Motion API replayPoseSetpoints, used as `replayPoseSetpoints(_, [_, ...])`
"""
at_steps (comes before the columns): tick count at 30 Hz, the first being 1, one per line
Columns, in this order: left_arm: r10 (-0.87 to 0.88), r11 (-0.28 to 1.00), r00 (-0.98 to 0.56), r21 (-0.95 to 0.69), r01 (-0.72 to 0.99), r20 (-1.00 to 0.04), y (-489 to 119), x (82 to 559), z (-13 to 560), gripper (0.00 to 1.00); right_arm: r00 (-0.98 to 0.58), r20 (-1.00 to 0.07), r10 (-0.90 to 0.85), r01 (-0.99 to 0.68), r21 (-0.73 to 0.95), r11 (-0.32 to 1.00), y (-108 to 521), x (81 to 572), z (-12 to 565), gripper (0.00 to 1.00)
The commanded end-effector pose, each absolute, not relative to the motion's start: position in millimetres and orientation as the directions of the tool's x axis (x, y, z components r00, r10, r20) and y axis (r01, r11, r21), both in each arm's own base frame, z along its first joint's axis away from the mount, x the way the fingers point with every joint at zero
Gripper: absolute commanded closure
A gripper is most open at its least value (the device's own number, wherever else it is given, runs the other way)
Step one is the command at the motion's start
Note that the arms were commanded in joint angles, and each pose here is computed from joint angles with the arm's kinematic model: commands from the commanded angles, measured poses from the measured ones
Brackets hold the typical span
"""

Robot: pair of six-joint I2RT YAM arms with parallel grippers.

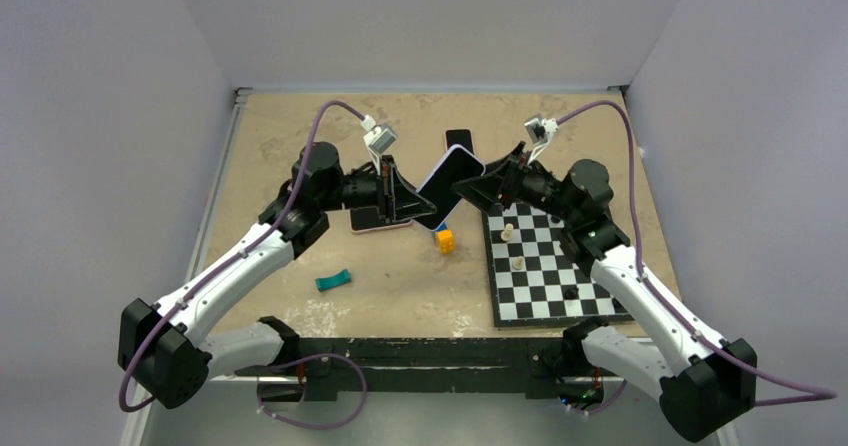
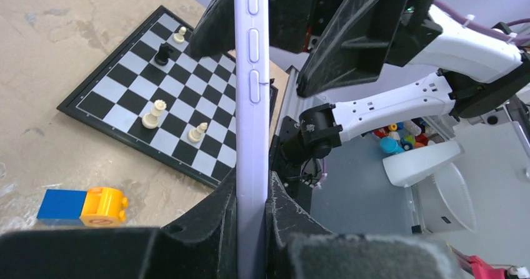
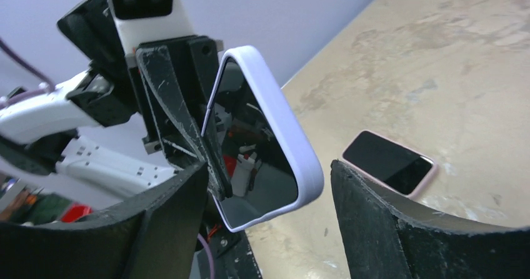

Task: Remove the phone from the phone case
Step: Pick up the phone at the center of the board.

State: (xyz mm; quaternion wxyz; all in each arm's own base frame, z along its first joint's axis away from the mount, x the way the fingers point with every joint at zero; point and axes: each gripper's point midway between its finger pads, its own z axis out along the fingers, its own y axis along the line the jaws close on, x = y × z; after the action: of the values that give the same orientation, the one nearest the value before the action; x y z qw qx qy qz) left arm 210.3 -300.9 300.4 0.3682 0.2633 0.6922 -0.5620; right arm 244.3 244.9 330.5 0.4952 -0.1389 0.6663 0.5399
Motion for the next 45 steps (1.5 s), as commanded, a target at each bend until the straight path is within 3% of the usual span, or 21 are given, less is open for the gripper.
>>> replayPoseSetpoints(1, [-0.110,0.108,-0.518,-0.528,0.842,-0.848,-305.7,201.8,336.2,1.00,-0.444,-0.841,0.308,-0.841,0.510,0.181,259.0,217.2,348.6,0.26])
replayPoseSetpoints(7, [-0.126,0.107,-0.522,-0.535,0.838,-0.844,-305.7,202.4,337.3,1.00,-0.423,-0.837,0.347,-0.841,0.505,0.193,255.8,218.7,351.9,0.27])
replayPoseSetpoints(9, [-0.157,0.107,-0.530,-0.548,0.830,-0.833,-304.7,203.5,340.7,1.00,-0.442,-0.816,0.374,-0.836,0.526,0.159,256.4,216.5,351.4,0.30])
replayPoseSetpoints(13, [-0.273,0.149,-0.510,-0.560,0.815,-0.816,-295.7,209.9,343.1,1.00,-0.472,-0.769,0.432,-0.826,0.557,0.090,257.4,212.4,349.3,0.27])
replayPoseSetpoints(20, [-0.400,0.167,-0.447,-0.543,0.823,-0.800,-280.7,211.9,355.4,1.00,-0.517,-0.779,0.356,-0.831,0.557,0.013,287.8,195.6,329.9,0.31])
replayPoseSetpoints(31, [-0.445,0.102,-0.466,-0.561,0.822,-0.765,-273.1,214.3,365.6,1.00,-0.560,-0.760,0.332,-0.821,0.561,-0.101,314.6,191.6,321.6,0.56])
replayPoseSetpoints(39, [-0.433,0.056,-0.506,-0.582,0.811,-0.746,-278.0,213.5,364.7,1.00,-0.544,-0.752,0.371,-0.830,0.546,-0.110,322.0,204.7,333.6,0.67])
replayPoseSetpoints(43, [-0.427,0.060,-0.519,-0.596,0.801,-0.740,-279.3,215.6,362.1,1.00,-0.519,-0.765,0.382,-0.844,0.529,-0.088,321.2,207.2,338.8,0.67])
replayPoseSetpoints(44, [-0.428,0.062,-0.522,-0.600,0.798,-0.738,-279.4,216.3,361.8,1.00,-0.520,-0.767,0.375,-0.843,0.532,-0.079,322.2,208.5,338.0,0.71])
replayPoseSetpoints(45, [-0.425,0.066,-0.529,-0.608,0.791,-0.734,-279.6,217.2,361.2,1.00,-0.519,-0.772,0.367,-0.843,0.533,-0.070,323.0,209.8,336.9,0.91])
